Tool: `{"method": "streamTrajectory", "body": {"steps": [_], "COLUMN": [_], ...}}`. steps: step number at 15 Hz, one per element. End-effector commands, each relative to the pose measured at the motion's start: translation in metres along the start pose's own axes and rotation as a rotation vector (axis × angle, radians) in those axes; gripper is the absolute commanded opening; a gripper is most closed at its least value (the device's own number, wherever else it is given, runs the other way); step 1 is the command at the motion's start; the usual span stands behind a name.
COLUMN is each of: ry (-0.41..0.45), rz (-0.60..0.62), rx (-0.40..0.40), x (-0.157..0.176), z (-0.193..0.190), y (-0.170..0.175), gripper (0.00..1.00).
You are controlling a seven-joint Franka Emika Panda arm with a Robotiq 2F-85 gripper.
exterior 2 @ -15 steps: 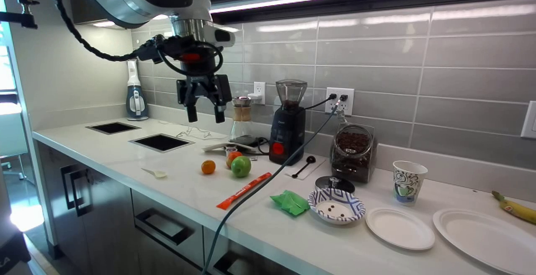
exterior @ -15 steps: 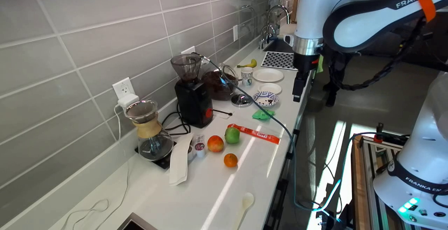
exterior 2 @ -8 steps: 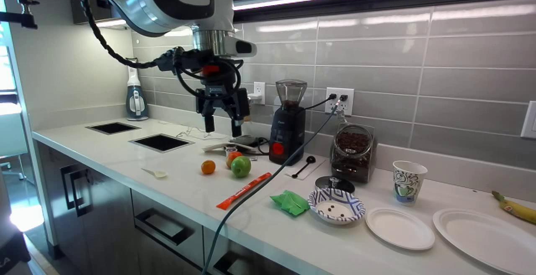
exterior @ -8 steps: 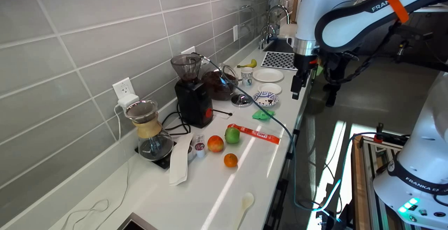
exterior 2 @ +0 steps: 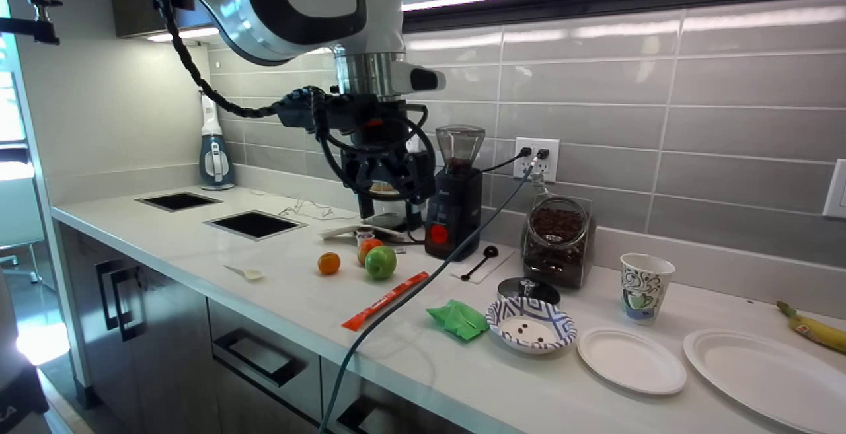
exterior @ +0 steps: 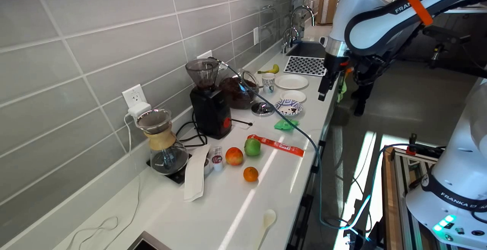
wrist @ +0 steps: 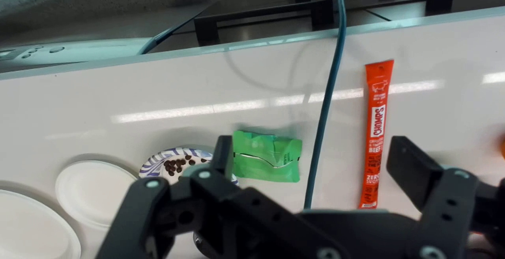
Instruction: Pour the contents from the bowl to the plate
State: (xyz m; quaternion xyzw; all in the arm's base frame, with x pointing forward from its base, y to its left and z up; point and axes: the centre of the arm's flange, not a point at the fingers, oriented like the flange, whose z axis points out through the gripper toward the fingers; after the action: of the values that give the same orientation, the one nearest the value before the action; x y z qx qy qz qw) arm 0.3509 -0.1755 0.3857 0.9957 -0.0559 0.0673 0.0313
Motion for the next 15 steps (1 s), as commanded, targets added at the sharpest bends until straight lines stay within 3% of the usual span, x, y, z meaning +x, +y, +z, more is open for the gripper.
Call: {"method": "streamTrajectory", "body": {"steps": [1, 5, 15], "ry": [0.018, 0.032, 0.022], "rz": [-0.057, -0.133, -0.115], "rx": [0.006, -0.012, -0.014], "x": [0.006, 0.008, 0.004], "z": [0.026, 0.039, 0.036], "y": [0.026, 0.046, 0.040], "gripper": [1.00, 1.00, 1.00]}}
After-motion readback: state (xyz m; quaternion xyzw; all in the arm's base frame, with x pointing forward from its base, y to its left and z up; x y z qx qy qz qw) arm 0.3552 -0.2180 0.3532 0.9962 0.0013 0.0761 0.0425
